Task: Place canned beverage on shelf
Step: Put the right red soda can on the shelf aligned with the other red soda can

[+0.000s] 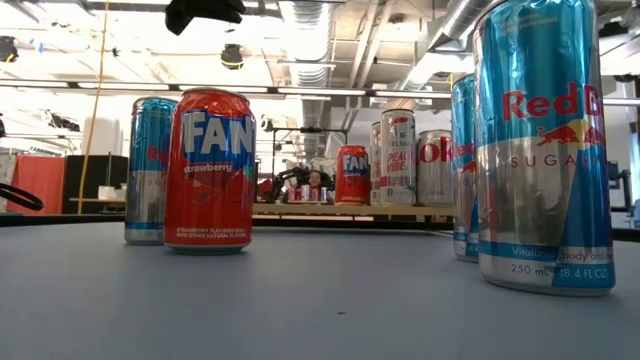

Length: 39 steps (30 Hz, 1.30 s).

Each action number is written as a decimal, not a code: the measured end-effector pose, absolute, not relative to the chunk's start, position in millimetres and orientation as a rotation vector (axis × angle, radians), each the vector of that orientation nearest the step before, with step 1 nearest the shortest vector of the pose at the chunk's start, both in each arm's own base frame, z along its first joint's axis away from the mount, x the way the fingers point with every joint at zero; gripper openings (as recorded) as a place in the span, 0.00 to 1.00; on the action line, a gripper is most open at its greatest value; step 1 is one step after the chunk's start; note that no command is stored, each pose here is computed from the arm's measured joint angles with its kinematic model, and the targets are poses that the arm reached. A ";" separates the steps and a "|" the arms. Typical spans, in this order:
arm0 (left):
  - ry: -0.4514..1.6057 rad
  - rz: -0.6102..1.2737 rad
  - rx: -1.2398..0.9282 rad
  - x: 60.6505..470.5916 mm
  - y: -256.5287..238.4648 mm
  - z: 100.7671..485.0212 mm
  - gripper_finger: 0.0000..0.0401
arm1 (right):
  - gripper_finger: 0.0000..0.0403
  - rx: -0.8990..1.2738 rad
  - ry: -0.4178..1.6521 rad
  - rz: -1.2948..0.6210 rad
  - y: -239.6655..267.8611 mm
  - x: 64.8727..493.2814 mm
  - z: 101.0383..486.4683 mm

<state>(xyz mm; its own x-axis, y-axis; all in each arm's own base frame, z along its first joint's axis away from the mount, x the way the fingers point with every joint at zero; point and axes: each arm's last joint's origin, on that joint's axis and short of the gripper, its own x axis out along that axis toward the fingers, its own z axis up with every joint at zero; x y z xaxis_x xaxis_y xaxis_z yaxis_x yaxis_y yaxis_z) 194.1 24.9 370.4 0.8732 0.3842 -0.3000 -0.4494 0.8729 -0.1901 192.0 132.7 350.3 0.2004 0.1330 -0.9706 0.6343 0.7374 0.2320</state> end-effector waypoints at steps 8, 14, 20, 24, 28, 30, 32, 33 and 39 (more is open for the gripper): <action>0.233 0.448 -0.329 194.4 24.9 371.4 0.21 | 0.67 0.661 1.322 -0.467 109.8 141.2 350.9; 0.216 0.452 -0.413 194.5 24.7 371.4 0.21 | 0.67 0.683 1.333 -0.373 110.2 139.2 320.7; 0.210 0.464 -0.419 194.4 25.0 371.5 0.21 | 0.67 0.689 1.346 -0.387 113.3 140.4 307.6; 0.212 0.460 -0.418 194.4 24.9 371.5 0.22 | 0.67 0.698 1.412 -0.325 123.4 145.6 303.1; 0.213 0.460 -0.412 194.4 24.8 371.4 0.27 | 0.68 0.739 1.405 -0.253 133.9 156.6 300.0; 0.214 0.459 -0.406 194.5 24.8 371.5 0.30 | 0.68 0.771 1.368 -0.207 138.5 162.4 301.0; 0.214 0.459 -0.406 194.5 24.8 371.4 0.33 | 0.68 0.785 1.356 -0.195 140.0 165.9 300.8; 0.214 0.459 -0.406 194.5 24.8 371.4 0.35 | 0.68 0.787 1.357 -0.200 139.9 167.5 299.9; 0.218 0.461 -0.410 194.4 24.8 371.0 0.41 | 0.74 0.726 1.388 -0.198 145.0 171.5 292.3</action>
